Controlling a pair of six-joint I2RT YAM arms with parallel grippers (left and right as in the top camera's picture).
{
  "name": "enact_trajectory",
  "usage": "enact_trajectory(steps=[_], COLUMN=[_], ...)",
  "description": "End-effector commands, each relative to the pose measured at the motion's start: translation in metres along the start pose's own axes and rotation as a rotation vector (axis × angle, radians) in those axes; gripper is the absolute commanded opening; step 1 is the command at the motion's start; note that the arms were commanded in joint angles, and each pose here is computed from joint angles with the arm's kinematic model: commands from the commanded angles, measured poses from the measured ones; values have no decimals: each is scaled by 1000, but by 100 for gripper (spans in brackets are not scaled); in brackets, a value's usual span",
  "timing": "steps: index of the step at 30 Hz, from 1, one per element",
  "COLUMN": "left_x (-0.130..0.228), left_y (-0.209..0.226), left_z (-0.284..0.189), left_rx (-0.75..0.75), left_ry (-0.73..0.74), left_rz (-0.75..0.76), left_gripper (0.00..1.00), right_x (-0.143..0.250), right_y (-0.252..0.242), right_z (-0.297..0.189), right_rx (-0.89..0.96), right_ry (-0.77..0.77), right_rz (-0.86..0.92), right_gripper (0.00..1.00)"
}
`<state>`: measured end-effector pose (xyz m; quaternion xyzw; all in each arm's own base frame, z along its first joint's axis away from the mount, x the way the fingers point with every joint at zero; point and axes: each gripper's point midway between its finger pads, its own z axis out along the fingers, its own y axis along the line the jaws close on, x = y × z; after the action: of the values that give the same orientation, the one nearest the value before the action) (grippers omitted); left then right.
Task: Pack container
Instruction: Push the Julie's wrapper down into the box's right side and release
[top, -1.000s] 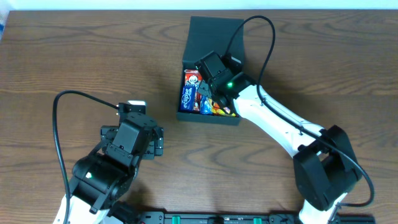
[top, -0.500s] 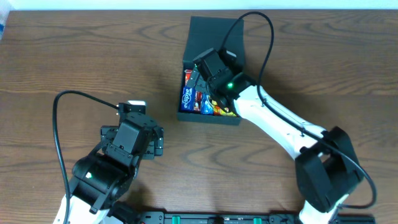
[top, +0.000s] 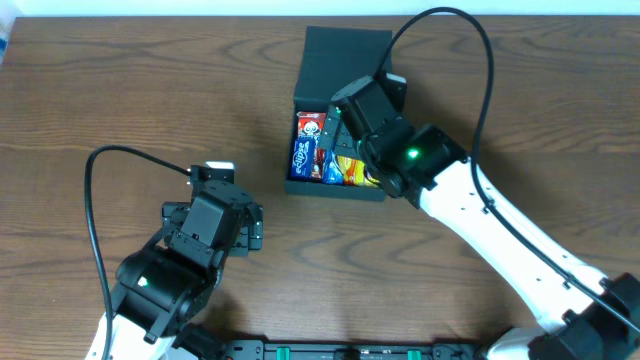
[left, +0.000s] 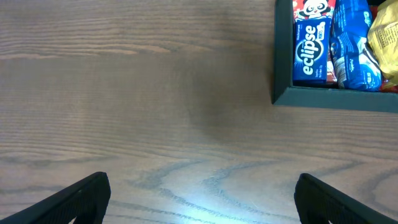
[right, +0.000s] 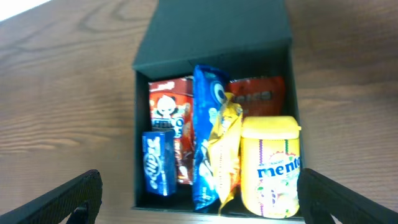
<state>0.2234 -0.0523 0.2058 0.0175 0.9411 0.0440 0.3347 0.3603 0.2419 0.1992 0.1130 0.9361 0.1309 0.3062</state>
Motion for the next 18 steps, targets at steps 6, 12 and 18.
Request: enact_trajectory(steps=[6, 12, 18], left_x=[0, 0, 0], left_y=[4, 4, 4], left_z=[1, 1, 1], left_rx=[-24, -24, -24], left_ry=[-3, -3, -3], left_rz=[-1, -1, -1], left_gripper=[95, 95, 96], right_x=[36, 38, 43], right_y=[-24, -25, -27], right_z=[42, 55, 71], right_rx=[11, -23, -12], right_ry=[85, 79, 91], right_rz=[-76, -96, -99], right_gripper=[99, 99, 99])
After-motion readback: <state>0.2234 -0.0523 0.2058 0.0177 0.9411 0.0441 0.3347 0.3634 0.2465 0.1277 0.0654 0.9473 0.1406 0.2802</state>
